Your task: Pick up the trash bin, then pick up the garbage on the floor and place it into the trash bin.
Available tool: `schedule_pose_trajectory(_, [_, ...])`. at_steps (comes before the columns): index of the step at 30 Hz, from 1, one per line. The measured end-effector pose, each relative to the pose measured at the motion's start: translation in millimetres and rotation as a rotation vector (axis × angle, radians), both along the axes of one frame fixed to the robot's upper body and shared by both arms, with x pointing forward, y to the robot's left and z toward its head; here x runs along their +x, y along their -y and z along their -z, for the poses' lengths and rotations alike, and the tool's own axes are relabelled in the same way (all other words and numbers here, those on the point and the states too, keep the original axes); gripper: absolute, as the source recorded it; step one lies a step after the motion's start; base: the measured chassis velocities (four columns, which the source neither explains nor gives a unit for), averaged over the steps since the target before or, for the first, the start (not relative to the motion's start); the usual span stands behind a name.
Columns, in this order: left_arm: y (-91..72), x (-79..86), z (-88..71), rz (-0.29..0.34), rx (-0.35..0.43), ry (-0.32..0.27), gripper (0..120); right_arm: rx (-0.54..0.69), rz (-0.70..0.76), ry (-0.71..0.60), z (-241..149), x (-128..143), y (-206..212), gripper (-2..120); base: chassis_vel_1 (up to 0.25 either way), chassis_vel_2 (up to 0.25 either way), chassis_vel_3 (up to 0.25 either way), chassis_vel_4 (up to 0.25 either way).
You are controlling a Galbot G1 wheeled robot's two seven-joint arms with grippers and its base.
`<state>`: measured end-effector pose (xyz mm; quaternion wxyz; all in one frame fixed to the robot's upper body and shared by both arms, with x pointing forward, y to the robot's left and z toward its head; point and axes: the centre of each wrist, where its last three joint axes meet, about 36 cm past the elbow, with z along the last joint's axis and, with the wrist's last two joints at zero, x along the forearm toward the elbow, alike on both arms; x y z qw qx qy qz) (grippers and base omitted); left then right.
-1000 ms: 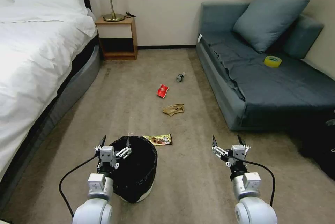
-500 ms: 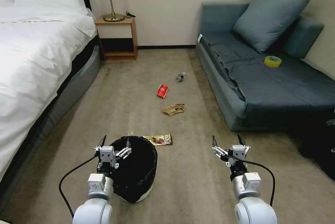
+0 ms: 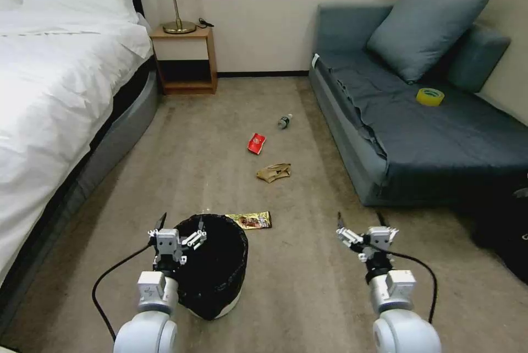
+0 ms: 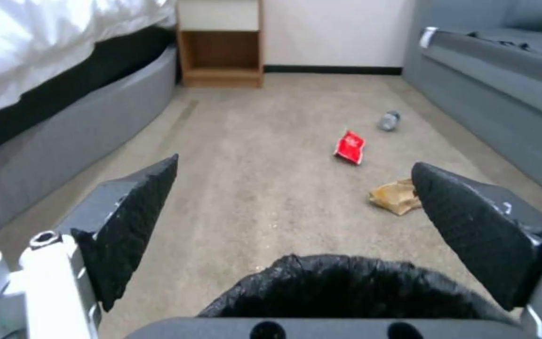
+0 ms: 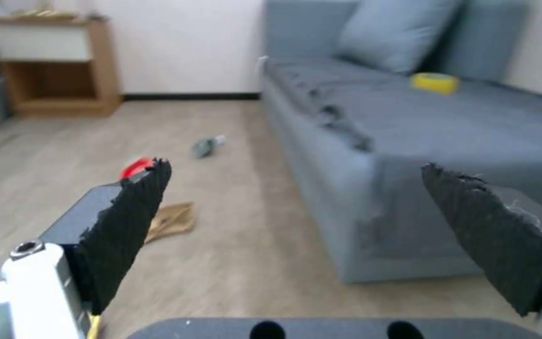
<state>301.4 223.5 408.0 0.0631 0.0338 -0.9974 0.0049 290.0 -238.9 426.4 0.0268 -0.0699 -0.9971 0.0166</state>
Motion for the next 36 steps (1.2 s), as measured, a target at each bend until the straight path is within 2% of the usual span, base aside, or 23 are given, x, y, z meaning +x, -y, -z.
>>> schedule_pose_trajectory(3, [3.4, -0.5, -29.0, -0.046, -0.053, -0.034, 100, 0.022, 0.092, 0.013, -39.7, -10.7, 4.3, 100, 0.0, 0.0, 0.0, 0.0])
schedule_pose_trajectory(4, [4.1, -0.8, -34.4, -0.053, -0.063, -0.04, 100, 0.026, 0.111, 0.021, -48.8, -13.4, 5.7, 100, 0.0, 0.0, 0.0, 0.0])
schedule_pose_trajectory(6, [4.2, -1.0, -36.4, -0.055, -0.067, -0.044, 100, 0.024, 0.118, 0.027, -53.1, -14.6, 8.1, 100, 0.0, 0.0, 0.0, 0.0])
schedule_pose_trajectory(9, [-15.8, -7.6, -44.6, -0.105, -0.008, -0.094, 100, 0.017, 0.126, 0.033, -56.3, -15.8, 12.7, 100, 0.0, 0.0, 0.0, 0.0])
schedule_pose_trajectory(13, [-26.7, -9.3, -45.2, -0.115, 0.023, -0.129, 100, 0.019, 0.128, 0.033, -56.3, -15.9, 13.1, 100, 0.0, 0.0, 0.0, 0.0])
schedule_pose_trajectory(17, [-28.8, -10.8, -46.5, -0.12, 0.018, -0.159, 100, 0.02, 0.128, 0.032, -56.2, -16.0, 13.2, 100, 0.0, 0.0, 0.0, 0.0])
schedule_pose_trajectory(21, [-31.6, -13.7, -49.1, -0.143, -0.007, -0.271, 100, 0.021, 0.126, 0.032, -55.6, -15.3, 13.3, 100, 0.0, 0.0, 0.0, 0.0])
schedule_pose_trajectory(24, [-32.1, -12.8, -48.5, -0.148, -0.002, -0.293, 100, 0.022, 0.125, 0.033, -55.6, -14.9, 13.0, 100, 0.0, 0.0, 0.0, 0.0])
schedule_pose_trajectory(26, [-31.6, -10.3, -49.9, -0.158, -0.017, -0.344, 100, 0.025, 0.124, 0.035, -55.7, -14.6, 12.2, 100, 0.0, 0.0, 0.0, 0.0])
schedule_pose_trajectory(28, [-31.3, -9.9, -50.7, -0.159, -0.022, -0.353, 100, 0.025, 0.125, 0.036, -55.7, -14.5, 12.1, 100, 0.0, 0.0, 0.0, 0.0])
schedule_pose_trajectory(31, [-30.3, -6.3, -54.8, -0.165, -0.042, -0.432, 100, 0.026, 0.127, 0.04, -54.2, -13.2, 12.5, 100, 0.0, 0.0, 0.0, 0.0])
schedule_pose_trajectory(32, [-30.3, -6.3, -54.8, -0.165, -0.042, -0.432, 100, 0.026, 0.127, 0.04, -54.2, -13.2, 12.5, 100, 0.0, 0.0, 0.0, 0.0])
schedule_pose_trajectory(36, [-34.6, 3.6, -32.8, -0.188, -0.069, -0.507, 100, 0.027, 0.137, 0.043, -50.0, -10.1, 14.1, 100, 0.0, 0.0, 0.0, 0.0])
